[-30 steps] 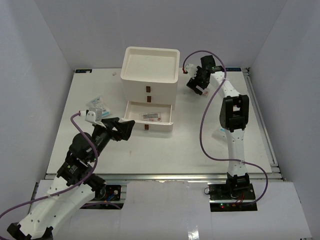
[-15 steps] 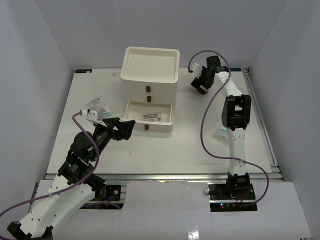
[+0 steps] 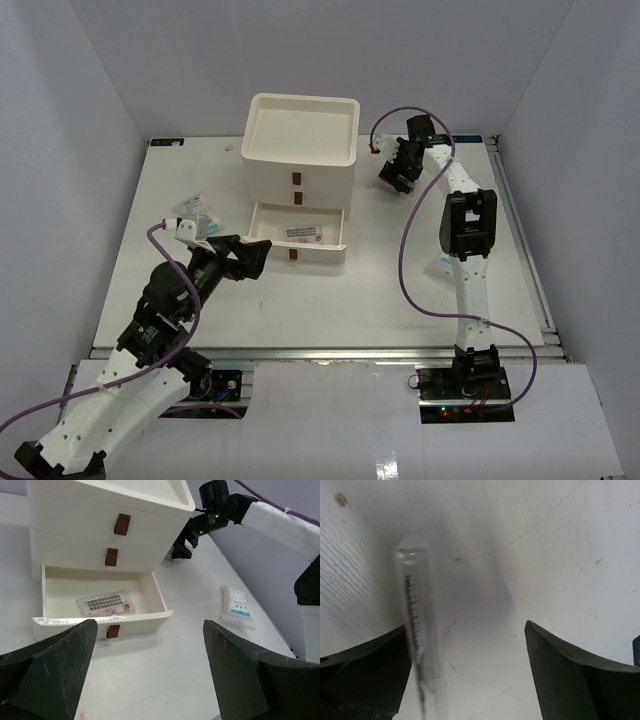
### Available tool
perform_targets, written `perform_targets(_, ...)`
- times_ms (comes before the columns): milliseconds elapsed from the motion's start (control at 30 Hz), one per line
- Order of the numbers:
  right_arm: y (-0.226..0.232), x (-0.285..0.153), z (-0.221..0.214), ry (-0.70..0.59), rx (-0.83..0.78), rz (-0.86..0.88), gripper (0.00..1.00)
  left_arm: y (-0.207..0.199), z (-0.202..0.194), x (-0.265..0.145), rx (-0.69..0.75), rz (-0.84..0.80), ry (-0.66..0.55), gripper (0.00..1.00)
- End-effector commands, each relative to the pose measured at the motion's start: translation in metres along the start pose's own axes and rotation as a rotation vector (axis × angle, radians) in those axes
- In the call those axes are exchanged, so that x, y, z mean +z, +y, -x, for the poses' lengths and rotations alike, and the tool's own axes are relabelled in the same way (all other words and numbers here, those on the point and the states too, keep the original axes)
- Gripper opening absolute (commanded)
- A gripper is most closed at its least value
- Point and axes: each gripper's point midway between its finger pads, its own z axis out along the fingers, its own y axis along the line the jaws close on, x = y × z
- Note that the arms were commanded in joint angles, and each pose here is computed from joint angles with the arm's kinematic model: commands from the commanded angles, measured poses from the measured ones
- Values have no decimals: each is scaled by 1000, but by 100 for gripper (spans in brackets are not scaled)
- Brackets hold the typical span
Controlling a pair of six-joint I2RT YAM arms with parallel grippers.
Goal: Organize the makeup
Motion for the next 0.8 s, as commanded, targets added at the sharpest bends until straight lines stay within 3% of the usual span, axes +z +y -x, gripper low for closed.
perform_targets(0,18,12,-20,80,-54,76,95,2,1,2,5,9,-5,98)
perform_targets(133,27,9,-21,80,-60,110,98,2,0,3,5,12,-3,98)
perform_targets(367,46,-5,-17,50,-62,171,73,1,1,2,4,6,-7,98)
perform_targets(533,54,-13,-18,56,-41,189,40,-1,3,-1,1,-4,-15,98)
perform_targets(767,54,-22,-16,59,19,165,31,-3,8,-5,-3,-18,-34,98)
